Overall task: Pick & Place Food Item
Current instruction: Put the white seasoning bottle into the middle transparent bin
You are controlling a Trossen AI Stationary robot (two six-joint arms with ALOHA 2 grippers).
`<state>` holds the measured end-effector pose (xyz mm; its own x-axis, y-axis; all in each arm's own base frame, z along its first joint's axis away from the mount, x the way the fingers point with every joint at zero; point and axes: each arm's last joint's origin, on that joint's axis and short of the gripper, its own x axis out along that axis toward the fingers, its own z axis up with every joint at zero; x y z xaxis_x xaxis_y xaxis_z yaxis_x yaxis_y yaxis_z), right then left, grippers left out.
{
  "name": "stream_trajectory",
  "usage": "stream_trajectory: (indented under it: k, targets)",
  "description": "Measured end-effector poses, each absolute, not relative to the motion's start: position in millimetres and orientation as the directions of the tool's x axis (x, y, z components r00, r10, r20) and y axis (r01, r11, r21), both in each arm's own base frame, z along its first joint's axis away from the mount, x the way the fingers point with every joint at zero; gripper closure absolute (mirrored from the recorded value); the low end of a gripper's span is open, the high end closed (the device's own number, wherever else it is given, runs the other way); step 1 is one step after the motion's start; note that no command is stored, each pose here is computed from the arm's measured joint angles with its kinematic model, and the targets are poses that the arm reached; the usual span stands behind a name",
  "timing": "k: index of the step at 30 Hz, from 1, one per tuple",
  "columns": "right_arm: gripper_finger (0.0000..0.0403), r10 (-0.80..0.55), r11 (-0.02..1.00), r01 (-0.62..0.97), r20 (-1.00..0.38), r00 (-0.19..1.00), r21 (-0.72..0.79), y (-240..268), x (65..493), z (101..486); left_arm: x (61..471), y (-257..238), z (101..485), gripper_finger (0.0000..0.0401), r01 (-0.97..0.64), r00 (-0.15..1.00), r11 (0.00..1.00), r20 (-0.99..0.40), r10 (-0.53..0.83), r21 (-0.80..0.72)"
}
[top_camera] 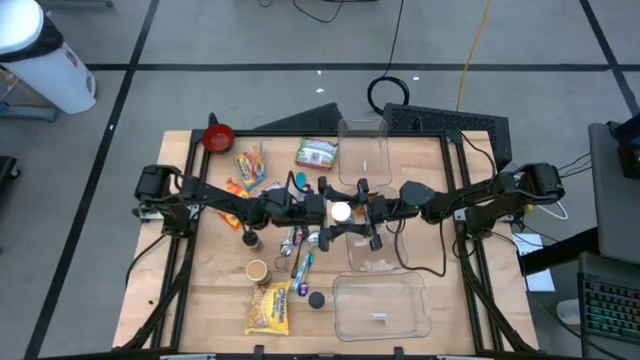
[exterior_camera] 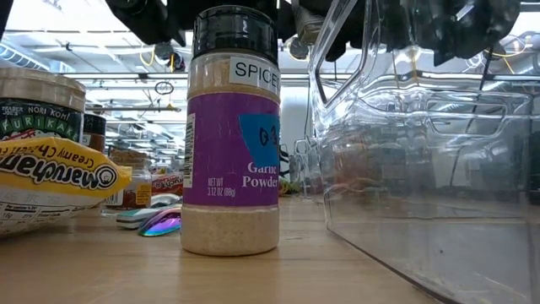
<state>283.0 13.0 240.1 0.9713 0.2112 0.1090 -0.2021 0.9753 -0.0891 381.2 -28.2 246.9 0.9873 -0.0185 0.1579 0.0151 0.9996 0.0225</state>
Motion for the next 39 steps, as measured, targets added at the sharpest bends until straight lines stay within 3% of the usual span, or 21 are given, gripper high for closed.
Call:
stream_trajectory:
  k: [11,14,21,27,32,39]
  targets:
    - [0.0212,0.171,0.983,-0.162,0.114,0.979,-0.087,12.2,280.8,243.3,380.3,-29.9,246.4,0.0189,0.031,0.988,0.998,0.148,-0.040,0.063]
    - [0.0212,0.168,0.983,-0.157,0.118,0.979,-0.097,12.3,280.8,243.8,380.1,-32.4,246.6,0.0185,0.036,0.987,0.996,0.152,-0.048,0.080]
    - [0.0212,0.179,0.979,-0.159,0.167,0.969,-0.130,18.3,275.4,254.1,379.5,-38.5,248.3,0.0127,0.055,0.984,0.997,0.167,-0.064,0.059]
    - [0.0212,0.153,0.975,-0.118,0.183,0.971,-0.190,30.8,271.4,258.8,379.3,-39.1,248.6,0.0102,0.065,0.983,0.997,0.170,-0.073,0.049]
    - [0.0212,0.111,0.974,-0.071,0.181,0.977,-0.213,34.4,270.9,258.7,379.3,-39.1,247.8,0.0108,0.067,0.984,0.997,0.165,-0.072,0.040]
    - [0.0212,0.111,0.984,-0.088,0.149,0.983,-0.152,32.7,271.5,255.8,379.1,-39.1,246.0,0.0173,0.061,0.986,0.996,0.152,-0.071,0.069]
